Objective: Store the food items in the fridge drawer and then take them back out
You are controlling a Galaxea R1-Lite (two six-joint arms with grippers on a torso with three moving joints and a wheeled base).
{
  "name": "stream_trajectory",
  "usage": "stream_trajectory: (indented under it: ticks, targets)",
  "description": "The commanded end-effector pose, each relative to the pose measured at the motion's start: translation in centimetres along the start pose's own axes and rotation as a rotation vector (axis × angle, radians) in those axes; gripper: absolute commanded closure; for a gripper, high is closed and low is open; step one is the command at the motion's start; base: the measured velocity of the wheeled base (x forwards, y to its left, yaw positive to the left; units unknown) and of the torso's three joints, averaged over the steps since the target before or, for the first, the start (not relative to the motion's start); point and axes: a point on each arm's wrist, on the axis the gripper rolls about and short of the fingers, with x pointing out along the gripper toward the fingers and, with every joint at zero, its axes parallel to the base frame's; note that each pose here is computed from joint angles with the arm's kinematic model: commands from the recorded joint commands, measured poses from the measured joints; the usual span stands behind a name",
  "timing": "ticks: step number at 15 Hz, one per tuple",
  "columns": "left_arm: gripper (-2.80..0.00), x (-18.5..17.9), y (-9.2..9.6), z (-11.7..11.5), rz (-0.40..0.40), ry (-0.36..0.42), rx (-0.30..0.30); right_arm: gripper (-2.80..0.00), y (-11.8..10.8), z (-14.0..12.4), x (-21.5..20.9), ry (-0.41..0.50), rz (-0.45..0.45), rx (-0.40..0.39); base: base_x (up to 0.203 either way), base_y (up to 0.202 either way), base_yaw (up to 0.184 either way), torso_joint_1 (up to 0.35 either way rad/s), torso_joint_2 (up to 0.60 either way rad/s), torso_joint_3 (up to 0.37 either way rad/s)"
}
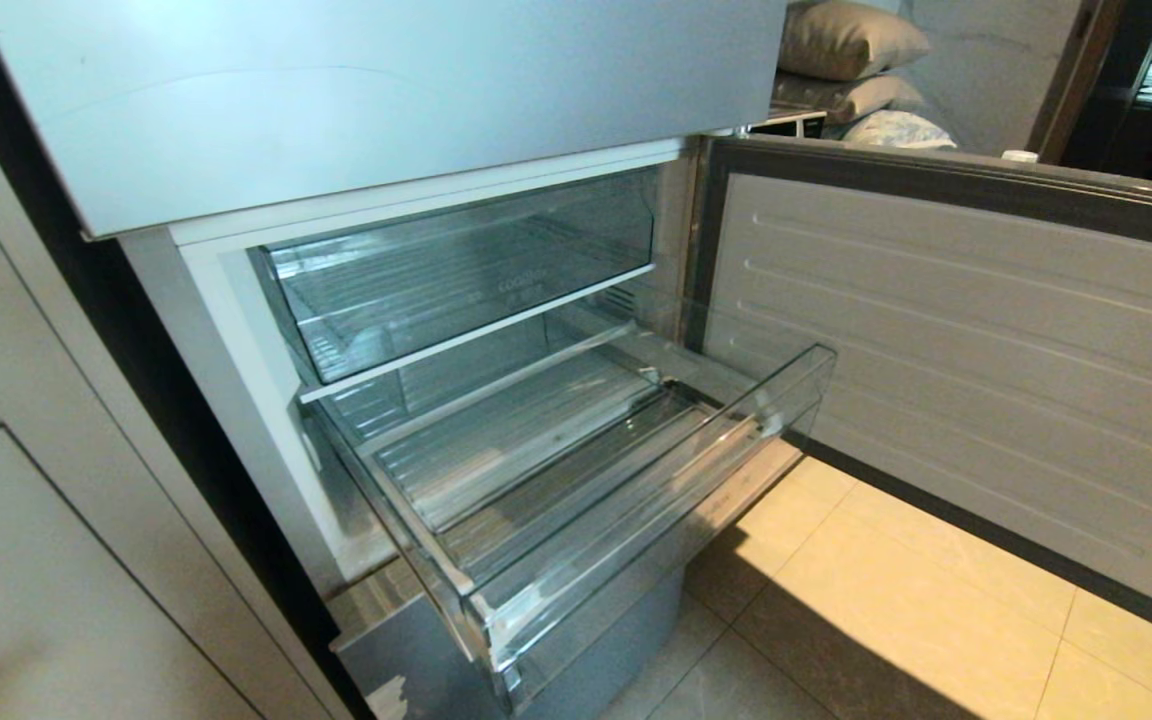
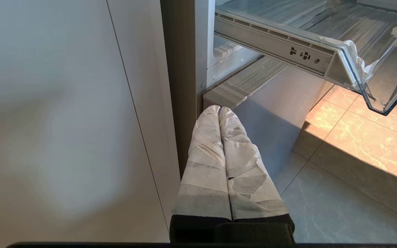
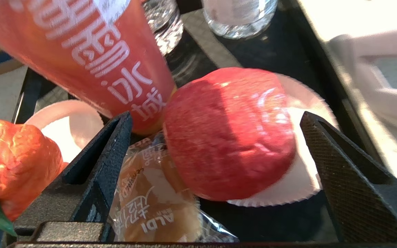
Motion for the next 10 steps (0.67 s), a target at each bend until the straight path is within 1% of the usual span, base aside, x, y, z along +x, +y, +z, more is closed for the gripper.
stream_trajectory:
  ticks: [1, 5, 6, 10]
  targets:
    - [0.0, -0.01, 0.0, 0.0, 0.001, -0.001, 0.0, -2.8, -0.36, -0.64, 0.6, 0.008, 0.001, 0.004, 0.0, 0.0, 0.0, 0.0, 0.0, 0.0]
    - [0.0, 0.01, 0.0, 0.0, 0.001, 0.001, 0.0, -2.8, -0.51, -0.66, 0.94, 0.003, 0.002, 0.002, 0.0, 0.0, 0.0, 0.0, 0.0, 0.0]
    - [0.0, 0.0, 0.0, 0.0, 0.001, 0.0, 0.0, 0.0, -0.53, -0.68, 0.98, 0.003, 0.002, 0.004, 0.0, 0.0, 0.0, 0.0, 0.0, 0.0]
    - [0.0, 0.01, 0.0, 0.0, 0.001, 0.001, 0.0, 0.0, -0.53, -0.71, 0.98, 0.006, 0.001, 0.005, 0.0, 0.0, 0.0, 0.0, 0.0, 0.0]
